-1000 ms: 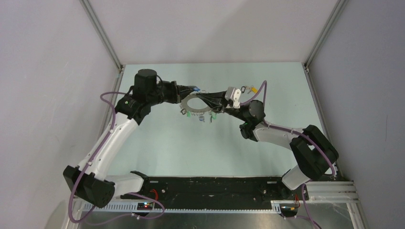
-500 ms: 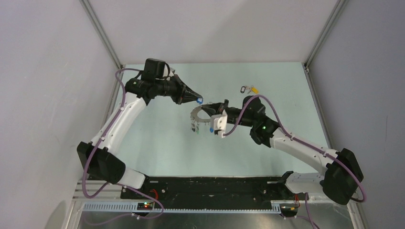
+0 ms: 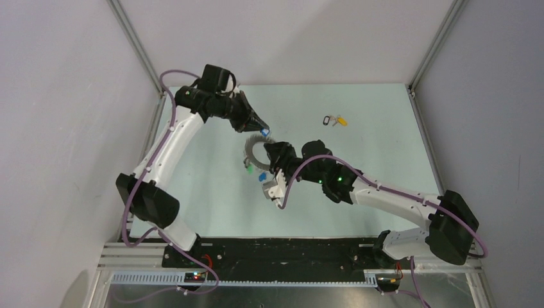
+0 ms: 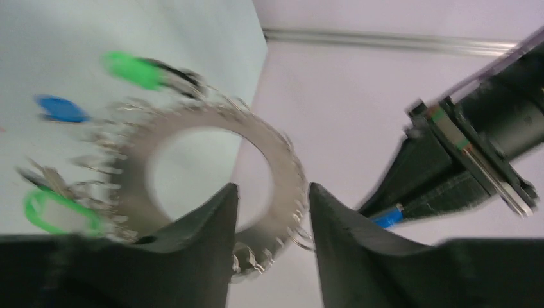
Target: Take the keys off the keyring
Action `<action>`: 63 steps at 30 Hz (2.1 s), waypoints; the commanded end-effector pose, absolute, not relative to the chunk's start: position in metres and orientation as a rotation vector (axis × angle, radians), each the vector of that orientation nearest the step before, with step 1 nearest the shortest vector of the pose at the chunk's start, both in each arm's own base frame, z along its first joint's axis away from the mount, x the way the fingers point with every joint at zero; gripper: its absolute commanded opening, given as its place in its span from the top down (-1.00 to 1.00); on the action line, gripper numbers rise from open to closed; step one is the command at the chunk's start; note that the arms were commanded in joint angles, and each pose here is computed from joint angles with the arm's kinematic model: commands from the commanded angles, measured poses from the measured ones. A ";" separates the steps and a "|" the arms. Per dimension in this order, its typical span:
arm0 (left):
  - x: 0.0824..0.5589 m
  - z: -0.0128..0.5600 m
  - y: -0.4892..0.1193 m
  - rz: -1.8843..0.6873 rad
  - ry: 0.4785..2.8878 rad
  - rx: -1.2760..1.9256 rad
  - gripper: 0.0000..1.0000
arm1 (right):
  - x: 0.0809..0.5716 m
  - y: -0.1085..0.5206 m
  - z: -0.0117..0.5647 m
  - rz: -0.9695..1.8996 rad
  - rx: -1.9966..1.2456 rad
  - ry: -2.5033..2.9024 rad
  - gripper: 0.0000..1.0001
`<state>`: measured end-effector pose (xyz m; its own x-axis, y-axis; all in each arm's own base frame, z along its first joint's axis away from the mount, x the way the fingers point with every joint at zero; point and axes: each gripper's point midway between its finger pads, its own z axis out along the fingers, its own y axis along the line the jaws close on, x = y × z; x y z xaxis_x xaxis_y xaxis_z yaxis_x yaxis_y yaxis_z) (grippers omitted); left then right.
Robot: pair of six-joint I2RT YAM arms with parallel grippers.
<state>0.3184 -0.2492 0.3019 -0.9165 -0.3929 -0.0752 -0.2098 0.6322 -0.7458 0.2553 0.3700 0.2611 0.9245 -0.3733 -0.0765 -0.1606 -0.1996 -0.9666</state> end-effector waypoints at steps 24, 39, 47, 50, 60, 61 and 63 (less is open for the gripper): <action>0.335 0.358 -0.210 -0.087 2.203 0.472 1.00 | 0.252 0.302 0.342 0.677 -1.091 0.984 -0.08; 0.289 0.377 -0.256 -0.270 1.862 1.059 0.99 | 0.270 0.290 0.349 0.810 -1.047 0.953 -0.08; 0.275 0.359 -0.259 -0.245 1.696 1.240 0.99 | 0.285 0.287 0.362 0.900 -1.059 0.881 -0.05; 0.267 0.366 -0.256 -0.240 1.600 1.279 1.00 | 0.289 0.290 0.358 0.966 -1.102 0.884 -0.01; 0.253 0.368 -0.262 -0.229 1.363 1.448 1.00 | 0.304 0.308 0.351 1.064 -1.226 0.857 0.02; 0.254 0.370 -0.263 -0.224 1.340 1.463 1.00 | 0.308 0.310 0.346 1.077 -1.229 0.869 0.02; 0.255 0.371 -0.266 -0.214 1.307 1.487 0.99 | 0.311 0.314 0.346 1.087 -1.236 0.860 0.03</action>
